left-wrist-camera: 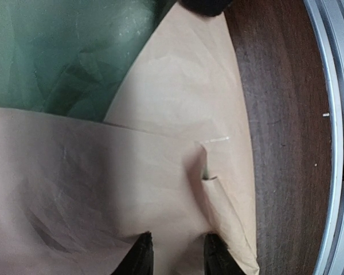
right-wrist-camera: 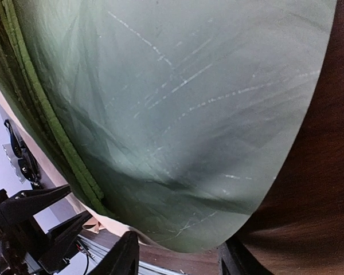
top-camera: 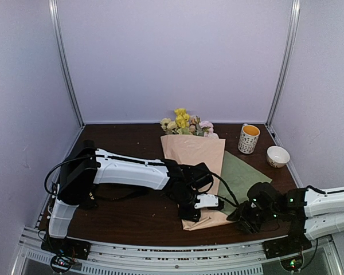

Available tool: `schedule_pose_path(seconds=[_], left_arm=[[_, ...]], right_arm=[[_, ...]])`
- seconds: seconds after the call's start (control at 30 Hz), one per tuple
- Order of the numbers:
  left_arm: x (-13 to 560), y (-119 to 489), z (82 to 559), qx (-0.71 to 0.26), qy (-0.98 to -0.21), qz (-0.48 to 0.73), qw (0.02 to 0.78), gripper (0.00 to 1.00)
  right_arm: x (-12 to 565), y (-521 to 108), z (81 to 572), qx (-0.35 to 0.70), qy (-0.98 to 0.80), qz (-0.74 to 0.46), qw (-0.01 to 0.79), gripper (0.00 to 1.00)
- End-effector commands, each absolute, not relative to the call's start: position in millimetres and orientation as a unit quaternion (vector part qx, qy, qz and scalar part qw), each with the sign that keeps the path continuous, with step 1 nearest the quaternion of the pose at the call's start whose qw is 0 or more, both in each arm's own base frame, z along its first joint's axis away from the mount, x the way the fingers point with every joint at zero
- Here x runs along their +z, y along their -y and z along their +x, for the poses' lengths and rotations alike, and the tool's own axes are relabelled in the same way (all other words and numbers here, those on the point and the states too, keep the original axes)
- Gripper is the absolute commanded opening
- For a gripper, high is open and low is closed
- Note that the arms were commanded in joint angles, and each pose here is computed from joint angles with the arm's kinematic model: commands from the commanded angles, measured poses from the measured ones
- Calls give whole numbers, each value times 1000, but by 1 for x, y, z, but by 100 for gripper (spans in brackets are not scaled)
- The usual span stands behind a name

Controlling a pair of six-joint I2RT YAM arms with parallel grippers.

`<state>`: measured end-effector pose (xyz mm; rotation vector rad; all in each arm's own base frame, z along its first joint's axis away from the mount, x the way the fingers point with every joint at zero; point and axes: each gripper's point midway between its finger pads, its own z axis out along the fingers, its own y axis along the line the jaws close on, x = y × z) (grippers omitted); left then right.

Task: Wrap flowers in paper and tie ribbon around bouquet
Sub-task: Pick up the two-thirds-folded wrapping paper from the center of the board.

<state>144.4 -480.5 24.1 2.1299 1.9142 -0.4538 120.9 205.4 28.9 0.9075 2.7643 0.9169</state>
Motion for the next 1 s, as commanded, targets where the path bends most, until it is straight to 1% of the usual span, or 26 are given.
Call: schedule_pose_path(seconds=[0.0,0.03,0.2,0.27,0.43,0.53,0.63,0.73,0.83,0.97], left_arm=[[20,476,138,-159,-658,728,110,35],[20,476,139,-159,-659,727,110,34],[20,476,139,-158,-659,727,111,35],[20,476,139,-159,-658,727,110,34],[19,476,138,-160,-658,728,109,35],[19,477,137,-163,-655,729,109,35],[19,477,136,-167,-654,730,107,35],[18,477,136,-170,-654,730,105,35],[17,478,137,-181,-656,725,104,35],[16,478,139,-215,-669,705,101,33]], right_arm=[[29,-206,131,322,-881,341,60,43],[28,-207,131,326,-878,346,59,39],[26,-207,130,325,-880,342,57,9],[26,-206,130,325,-880,341,59,0],[37,-203,139,312,-896,301,100,0],[44,-200,145,258,-931,220,137,0],[50,-192,150,161,-965,112,175,0],[68,-206,151,110,-969,12,221,0],[77,-216,148,78,-964,-41,251,0],[78,-223,144,48,-956,-80,278,0]])
